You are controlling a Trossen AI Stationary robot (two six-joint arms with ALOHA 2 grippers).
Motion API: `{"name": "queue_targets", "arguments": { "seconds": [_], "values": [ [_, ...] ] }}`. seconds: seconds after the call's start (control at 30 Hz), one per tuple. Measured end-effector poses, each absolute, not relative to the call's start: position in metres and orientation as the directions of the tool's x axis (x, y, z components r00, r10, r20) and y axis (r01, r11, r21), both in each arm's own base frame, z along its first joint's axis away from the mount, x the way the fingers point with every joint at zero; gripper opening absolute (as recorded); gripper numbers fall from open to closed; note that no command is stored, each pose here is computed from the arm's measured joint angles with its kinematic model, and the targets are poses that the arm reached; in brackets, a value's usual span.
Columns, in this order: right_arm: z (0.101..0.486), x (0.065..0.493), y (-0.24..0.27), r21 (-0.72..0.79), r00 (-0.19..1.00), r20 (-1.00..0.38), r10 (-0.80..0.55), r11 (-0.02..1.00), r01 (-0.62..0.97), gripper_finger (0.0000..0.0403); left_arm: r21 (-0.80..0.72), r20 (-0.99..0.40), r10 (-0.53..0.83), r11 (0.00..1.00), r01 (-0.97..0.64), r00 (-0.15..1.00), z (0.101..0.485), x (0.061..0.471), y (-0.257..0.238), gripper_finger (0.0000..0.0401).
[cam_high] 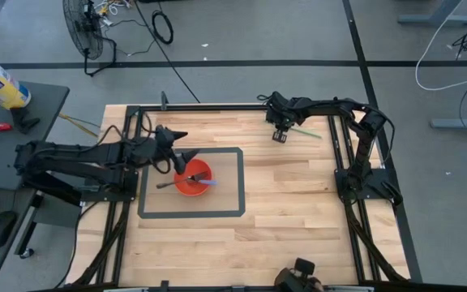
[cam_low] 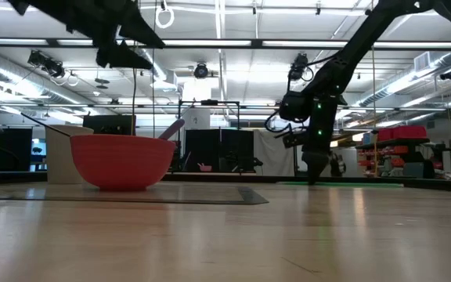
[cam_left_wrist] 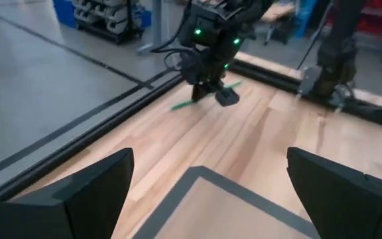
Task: Pick & Place Utensil
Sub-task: Put the green straw into the gray cup
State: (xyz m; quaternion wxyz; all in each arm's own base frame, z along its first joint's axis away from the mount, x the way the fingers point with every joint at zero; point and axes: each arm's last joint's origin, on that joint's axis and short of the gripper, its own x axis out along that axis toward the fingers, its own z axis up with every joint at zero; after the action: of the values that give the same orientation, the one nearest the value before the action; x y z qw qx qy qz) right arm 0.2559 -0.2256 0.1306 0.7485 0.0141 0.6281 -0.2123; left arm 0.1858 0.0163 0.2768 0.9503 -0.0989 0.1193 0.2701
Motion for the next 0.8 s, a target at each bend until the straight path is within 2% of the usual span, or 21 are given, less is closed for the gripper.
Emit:
{"name": "queue_targets", "arguments": {
  "seconds": [0.13, 0.3, 0.47, 0.63, 0.8],
  "values": [
    [0.143, 0.261, -0.214, -0.213, 0.169, -0.945, -0.279, 0.92, 0.328, 0.0023, -0.113, -0.239, 0.479, 0.85, -0.514, 0.845, 0.259, 0.182, 0.015, 0.0399],
    [0.172, 0.268, -0.198, -0.246, 0.244, -0.91, -0.336, 0.91, 0.334, 0.0024, -0.077, -0.252, 0.477, 0.858, -0.509, 0.842, 0.256, 0.176, 0.015, 0.0399],
    [0.205, 0.279, -0.168, -0.237, 0.375, -0.853, -0.362, 0.91, 0.341, 0.0025, -0.07, -0.262, 0.48, 0.856, -0.512, 0.838, 0.255, 0.175, 0.015, 0.0399],
    [0.241, 0.295, -0.137, -0.167, 0.601, -0.727, -0.332, 0.935, 0.313, 0.0025, -0.058, -0.258, 0.523, 0.831, -0.553, 0.812, 0.255, 0.175, 0.016, 0.0399],
    [0.273, 0.317, -0.107, -0.077, 0.834, -0.492, -0.249, 0.967, 0.244, 0.0025, -0.045, -0.264, 0.531, 0.827, -0.56, 0.805, 0.254, 0.174, 0.017, 0.0399]
  ]
}}
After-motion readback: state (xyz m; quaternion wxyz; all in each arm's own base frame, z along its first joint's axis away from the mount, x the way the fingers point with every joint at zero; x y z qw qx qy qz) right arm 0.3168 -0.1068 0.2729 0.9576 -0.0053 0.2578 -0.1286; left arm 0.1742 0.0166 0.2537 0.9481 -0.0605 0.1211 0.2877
